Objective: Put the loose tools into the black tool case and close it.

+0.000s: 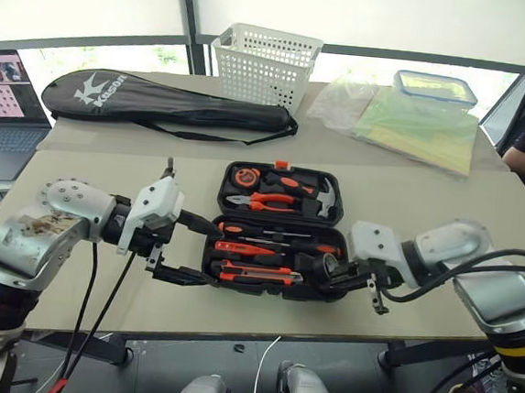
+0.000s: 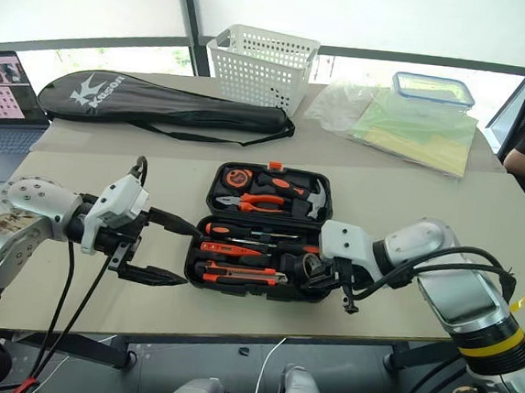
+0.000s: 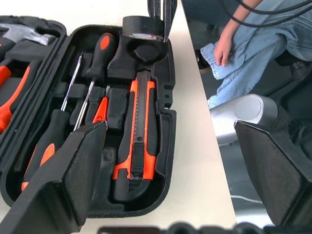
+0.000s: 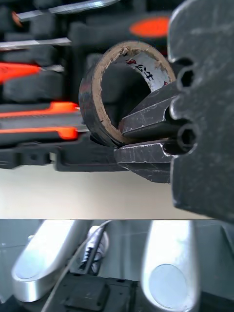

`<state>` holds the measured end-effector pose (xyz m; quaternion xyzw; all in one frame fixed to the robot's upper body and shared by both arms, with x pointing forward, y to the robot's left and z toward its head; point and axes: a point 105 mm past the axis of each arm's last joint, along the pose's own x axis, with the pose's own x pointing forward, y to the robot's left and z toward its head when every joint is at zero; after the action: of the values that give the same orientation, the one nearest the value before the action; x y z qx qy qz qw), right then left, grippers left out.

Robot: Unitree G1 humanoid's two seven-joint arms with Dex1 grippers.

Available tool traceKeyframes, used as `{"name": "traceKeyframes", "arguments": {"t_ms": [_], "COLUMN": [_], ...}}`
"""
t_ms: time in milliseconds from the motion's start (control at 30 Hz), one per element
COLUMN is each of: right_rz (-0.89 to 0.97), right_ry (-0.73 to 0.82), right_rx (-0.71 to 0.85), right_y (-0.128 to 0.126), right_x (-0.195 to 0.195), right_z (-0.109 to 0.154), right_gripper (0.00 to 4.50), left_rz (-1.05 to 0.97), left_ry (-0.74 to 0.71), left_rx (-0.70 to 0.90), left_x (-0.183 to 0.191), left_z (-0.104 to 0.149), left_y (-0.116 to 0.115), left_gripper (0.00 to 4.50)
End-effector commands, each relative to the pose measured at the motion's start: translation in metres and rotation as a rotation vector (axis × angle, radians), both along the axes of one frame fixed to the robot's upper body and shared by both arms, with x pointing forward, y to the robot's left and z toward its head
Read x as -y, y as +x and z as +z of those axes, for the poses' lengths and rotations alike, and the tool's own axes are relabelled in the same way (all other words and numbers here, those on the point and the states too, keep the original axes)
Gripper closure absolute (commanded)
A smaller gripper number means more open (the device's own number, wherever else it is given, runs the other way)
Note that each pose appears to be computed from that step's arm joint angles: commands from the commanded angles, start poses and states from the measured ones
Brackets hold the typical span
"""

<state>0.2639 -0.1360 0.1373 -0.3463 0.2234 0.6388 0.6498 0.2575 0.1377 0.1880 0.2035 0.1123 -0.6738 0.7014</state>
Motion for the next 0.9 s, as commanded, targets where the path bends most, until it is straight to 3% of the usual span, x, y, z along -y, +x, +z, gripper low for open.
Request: {"name": "traceKeyframes", "arguments": {"t_ms": [33,200,433,567,633,733,867,900], "right_rz": [0.052,0.085,0.005,-0.280,-0.395,-0.505,-0.651,-0.659], "right_ry": [-0.084,-0.039,0.069,0.219,0.269,0.283,0.253,0.241], "right_rx": [0.037,0.036,0.057,0.132,0.142,0.158,0.222,0.232], "right_y": [-0.004,-0.009,0.000,0.032,0.042,0.051,0.068,0.071], "right_x": [0.006,-0.003,-0.003,0.023,0.038,0.056,0.084,0.086], "right_z": [-0.005,0.009,0.039,0.062,0.063,0.056,0.031,0.021], "right_gripper": [3.48,1.75,1.75,1.75,2.26,3.14,4.50,4.50], "left_rz": [-0.018,-0.010,0.036,0.289,0.387,0.477,0.569,0.578], "left_ry": [-0.010,-0.009,-0.008,-0.007,-0.004,0.019,0.063,0.056], "left_rx": [0.058,0.062,0.064,0.063,0.081,0.094,0.111,0.110], "left_x": [0.003,0.002,-0.002,-0.035,-0.050,-0.067,-0.079,-0.074], "left_z": [0.010,0.011,0.008,-0.006,-0.013,-0.026,-0.052,-0.058], "left_y": [0.001,0.001,0.006,0.033,0.043,0.052,0.067,0.071], "left_gripper": [0.00,0.00,0.00,0.00,0.00,0.75,2.24,2.57]}}
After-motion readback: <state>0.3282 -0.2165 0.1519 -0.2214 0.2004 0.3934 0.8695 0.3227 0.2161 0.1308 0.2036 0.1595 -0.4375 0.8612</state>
